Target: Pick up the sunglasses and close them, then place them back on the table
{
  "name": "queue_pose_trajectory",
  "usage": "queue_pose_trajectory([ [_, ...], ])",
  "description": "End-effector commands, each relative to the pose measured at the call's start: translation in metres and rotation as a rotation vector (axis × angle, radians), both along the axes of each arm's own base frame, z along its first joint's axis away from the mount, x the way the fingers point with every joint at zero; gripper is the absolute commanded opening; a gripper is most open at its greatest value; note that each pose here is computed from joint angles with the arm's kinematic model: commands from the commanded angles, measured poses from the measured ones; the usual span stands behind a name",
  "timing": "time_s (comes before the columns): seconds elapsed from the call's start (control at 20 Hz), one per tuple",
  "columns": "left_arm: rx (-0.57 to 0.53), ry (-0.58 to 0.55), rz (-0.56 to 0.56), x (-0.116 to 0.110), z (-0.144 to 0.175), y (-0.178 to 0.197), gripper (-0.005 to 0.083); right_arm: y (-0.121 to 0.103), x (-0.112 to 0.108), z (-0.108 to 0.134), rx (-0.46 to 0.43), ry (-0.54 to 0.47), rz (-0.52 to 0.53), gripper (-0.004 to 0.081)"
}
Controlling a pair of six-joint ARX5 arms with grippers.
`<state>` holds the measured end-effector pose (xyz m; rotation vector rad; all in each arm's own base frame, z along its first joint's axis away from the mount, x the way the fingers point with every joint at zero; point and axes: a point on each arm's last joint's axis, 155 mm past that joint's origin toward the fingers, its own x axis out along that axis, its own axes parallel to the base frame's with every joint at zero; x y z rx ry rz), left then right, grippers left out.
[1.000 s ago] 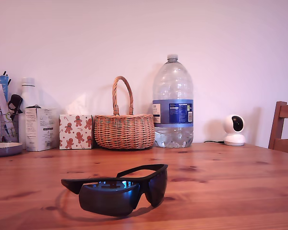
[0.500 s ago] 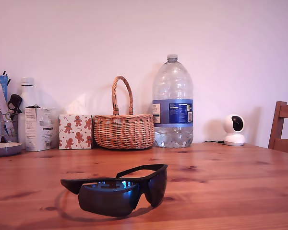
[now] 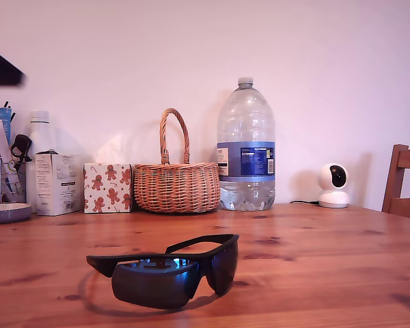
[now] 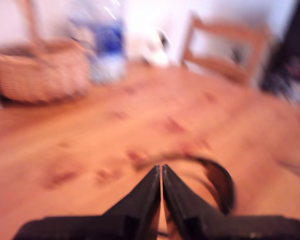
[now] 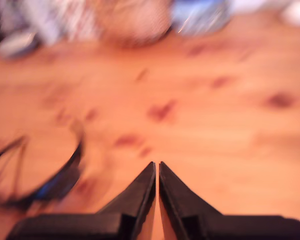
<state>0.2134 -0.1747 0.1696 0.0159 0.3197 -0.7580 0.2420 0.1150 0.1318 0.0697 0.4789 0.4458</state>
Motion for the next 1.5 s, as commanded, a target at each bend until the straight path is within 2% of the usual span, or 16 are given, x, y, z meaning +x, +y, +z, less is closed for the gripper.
queue_pose_trajectory([
  [0.0, 0.052, -0.007, -0.060, -0.001, 0.008, -0.012, -0.0019, 0.011, -0.006, -0.009, -0.002, 0.029, 0.054, -0.0011],
  [0.15, 0.175, 0.050, -0.188, -0.008, 0.002, -0.033, -0.0019, 0.022, -0.011, -0.017, -0.014, 0.062, 0.097, -0.0011],
  [0.3, 0.243, 0.144, -0.277, -0.011, -0.004, -0.050, -0.0009, 0.023, -0.010, -0.018, -0.015, 0.064, 0.103, -0.0011],
  [0.5, 0.325, 0.278, -0.322, -0.005, -0.012, -0.068, -0.0006, 0.024, -0.011, -0.018, -0.014, 0.066, 0.107, -0.0011],
  [0.55, 0.348, 0.295, -0.339, -0.003, -0.014, -0.073, 0.0023, 0.024, -0.011, -0.018, -0.014, 0.067, 0.107, -0.0011],
  [0.75, 0.416, 0.400, -0.372, 0.005, -0.030, -0.090, 0.0249, 0.024, -0.011, -0.018, -0.015, 0.067, 0.106, -0.0011],
  [0.9, 0.468, 0.471, -0.394, 0.008, -0.047, -0.101, 0.0265, 0.024, -0.011, -0.018, -0.015, 0.067, 0.106, -0.0011],
  [1.05, 0.522, 0.519, -0.406, 0.009, -0.063, -0.111, 0.0327, 0.024, -0.011, -0.018, -0.015, 0.066, 0.106, -0.0011],
  [1.45, 0.655, 0.590, -0.440, 0.007, -0.110, -0.134, 0.0328, 0.023, -0.010, -0.019, -0.018, 0.066, 0.100, -0.0011],
])
